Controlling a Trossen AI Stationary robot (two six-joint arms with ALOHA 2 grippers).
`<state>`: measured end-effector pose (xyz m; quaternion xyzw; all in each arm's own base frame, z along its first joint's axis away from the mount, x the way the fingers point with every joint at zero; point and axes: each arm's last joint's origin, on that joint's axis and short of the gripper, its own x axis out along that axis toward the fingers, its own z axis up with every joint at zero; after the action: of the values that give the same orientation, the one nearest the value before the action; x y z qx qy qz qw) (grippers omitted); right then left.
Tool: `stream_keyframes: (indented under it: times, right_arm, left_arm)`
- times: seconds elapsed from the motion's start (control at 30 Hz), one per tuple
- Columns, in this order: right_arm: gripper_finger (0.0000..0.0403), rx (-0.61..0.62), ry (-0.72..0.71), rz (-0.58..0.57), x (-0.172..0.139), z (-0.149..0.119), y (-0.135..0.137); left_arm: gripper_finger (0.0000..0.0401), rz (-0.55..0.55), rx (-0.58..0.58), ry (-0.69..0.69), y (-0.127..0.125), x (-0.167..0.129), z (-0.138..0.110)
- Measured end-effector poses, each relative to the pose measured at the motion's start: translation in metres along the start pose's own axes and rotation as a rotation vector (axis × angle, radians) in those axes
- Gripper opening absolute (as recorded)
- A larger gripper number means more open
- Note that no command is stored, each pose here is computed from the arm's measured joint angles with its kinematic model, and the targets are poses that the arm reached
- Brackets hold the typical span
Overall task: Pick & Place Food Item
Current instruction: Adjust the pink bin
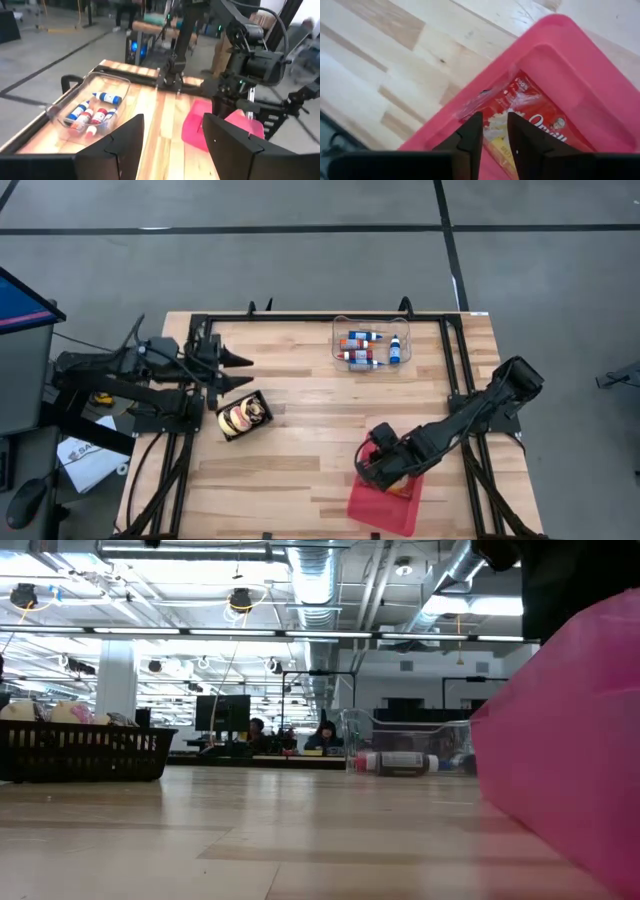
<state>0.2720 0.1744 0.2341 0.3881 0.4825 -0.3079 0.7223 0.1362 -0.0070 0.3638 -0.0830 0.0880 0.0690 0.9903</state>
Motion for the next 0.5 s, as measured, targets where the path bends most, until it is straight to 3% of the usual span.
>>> stream_keyframes:
  times: [0.23,0.37,0.5]
  right_arm:
    - [0.0096,-0.027,-0.010,0.054,-0.018,0.006,-0.003]
    - [0.0096,-0.041,0.014,0.060,-0.019,0.007,-0.003]
    - [0.0096,-0.068,0.060,0.066,-0.019,0.008,-0.003]
  left_arm:
    - [0.0199,0.093,-0.053,-0.167,0.026,0.013,-0.088]
    - [0.0199,0.139,-0.090,-0.138,0.046,0.021,-0.126]
    - [0.0199,0.097,-0.130,-0.097,0.061,0.025,-0.157]
